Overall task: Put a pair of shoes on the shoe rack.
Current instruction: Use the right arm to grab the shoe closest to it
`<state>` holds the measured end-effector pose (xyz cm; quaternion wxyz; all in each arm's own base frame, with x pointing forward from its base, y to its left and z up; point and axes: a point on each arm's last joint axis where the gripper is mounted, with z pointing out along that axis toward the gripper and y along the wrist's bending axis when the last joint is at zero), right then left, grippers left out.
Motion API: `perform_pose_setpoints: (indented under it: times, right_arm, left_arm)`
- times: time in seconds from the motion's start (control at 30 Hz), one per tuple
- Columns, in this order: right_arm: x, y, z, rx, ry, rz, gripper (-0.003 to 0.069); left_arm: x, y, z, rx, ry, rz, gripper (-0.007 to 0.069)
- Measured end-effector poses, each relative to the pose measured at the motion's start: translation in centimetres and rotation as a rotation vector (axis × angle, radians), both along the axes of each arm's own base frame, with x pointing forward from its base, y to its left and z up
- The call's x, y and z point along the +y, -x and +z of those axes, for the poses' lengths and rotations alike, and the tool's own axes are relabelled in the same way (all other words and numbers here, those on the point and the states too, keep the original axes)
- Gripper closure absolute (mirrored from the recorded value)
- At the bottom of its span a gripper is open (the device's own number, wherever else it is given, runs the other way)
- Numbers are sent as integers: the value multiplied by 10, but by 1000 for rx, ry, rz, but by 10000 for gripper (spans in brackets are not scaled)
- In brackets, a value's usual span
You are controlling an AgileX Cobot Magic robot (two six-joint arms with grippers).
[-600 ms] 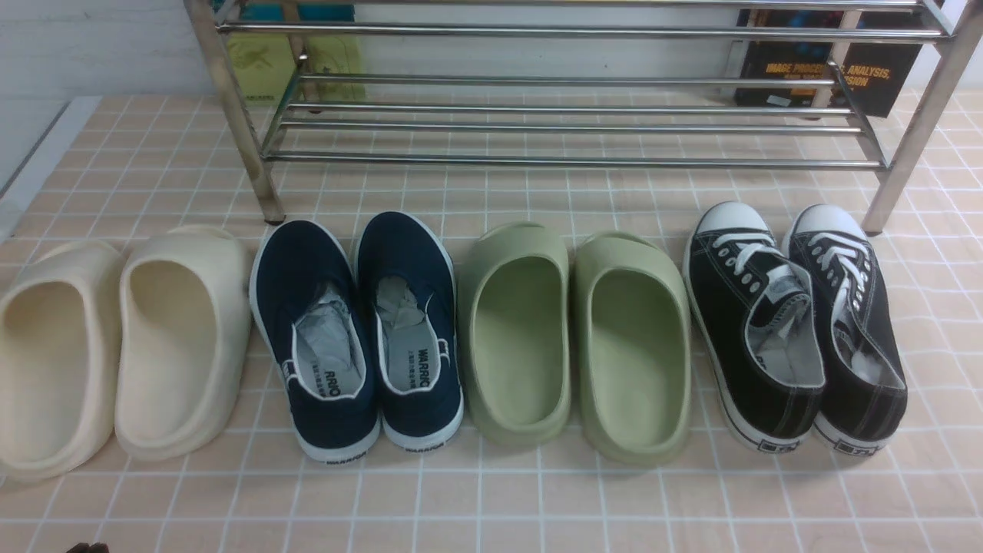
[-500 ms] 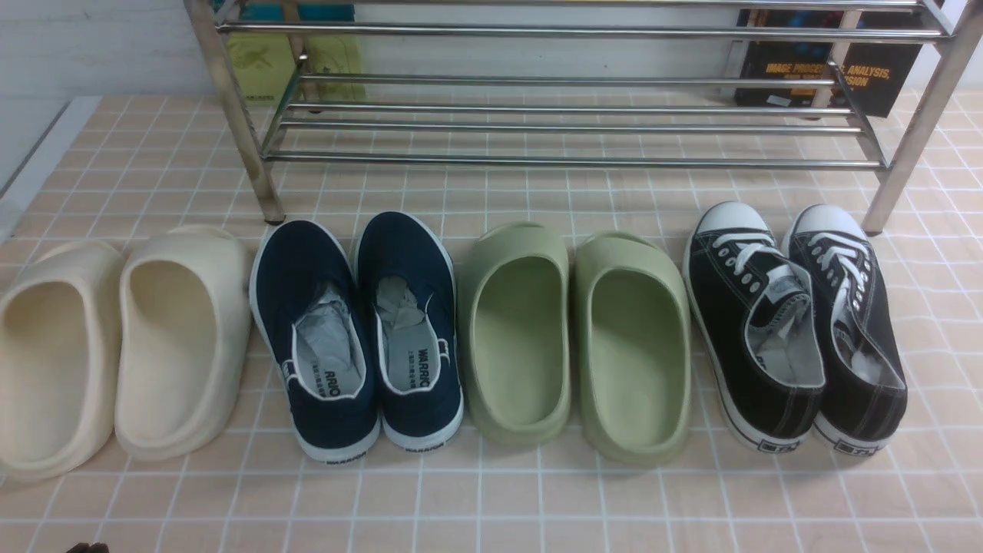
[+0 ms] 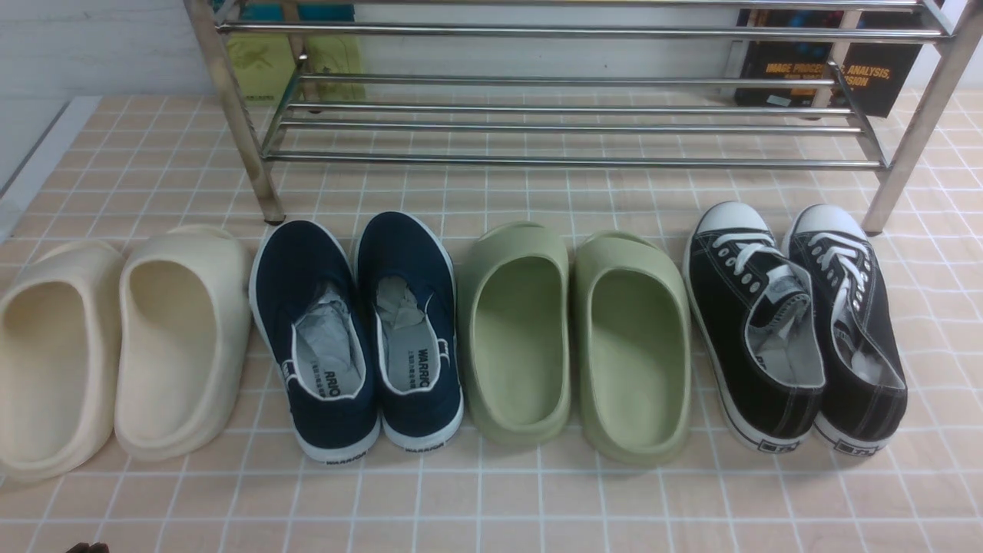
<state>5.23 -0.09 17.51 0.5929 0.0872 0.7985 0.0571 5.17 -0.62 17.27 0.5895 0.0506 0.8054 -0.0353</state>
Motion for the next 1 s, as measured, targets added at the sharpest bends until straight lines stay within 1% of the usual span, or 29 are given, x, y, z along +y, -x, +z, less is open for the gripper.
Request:
perform_pose_setpoints:
  times: [0.63, 0.73, 0.8, 0.87, 1.0]
  right_arm:
    - [0, 0, 0, 0, 8, -1, 419]
    - [-3, 0, 0, -3, 86, -4, 419]
    - [-6, 0, 1, -8, 195, -8, 419]
    - [-8, -1, 2, -31, 305, -10, 419]
    - [-8, -3, 11, -121, 434, 4, 419]
  left_arm:
    - [0, 0, 0, 0, 1, 0, 528]
    - [0, 0, 0, 0, 1, 0, 524]
    - [0, 0, 0, 0, 1, 0, 519]
    - [0, 0, 0, 0, 1, 0, 517]
    - [0, 0, 0, 0, 1, 0, 515]
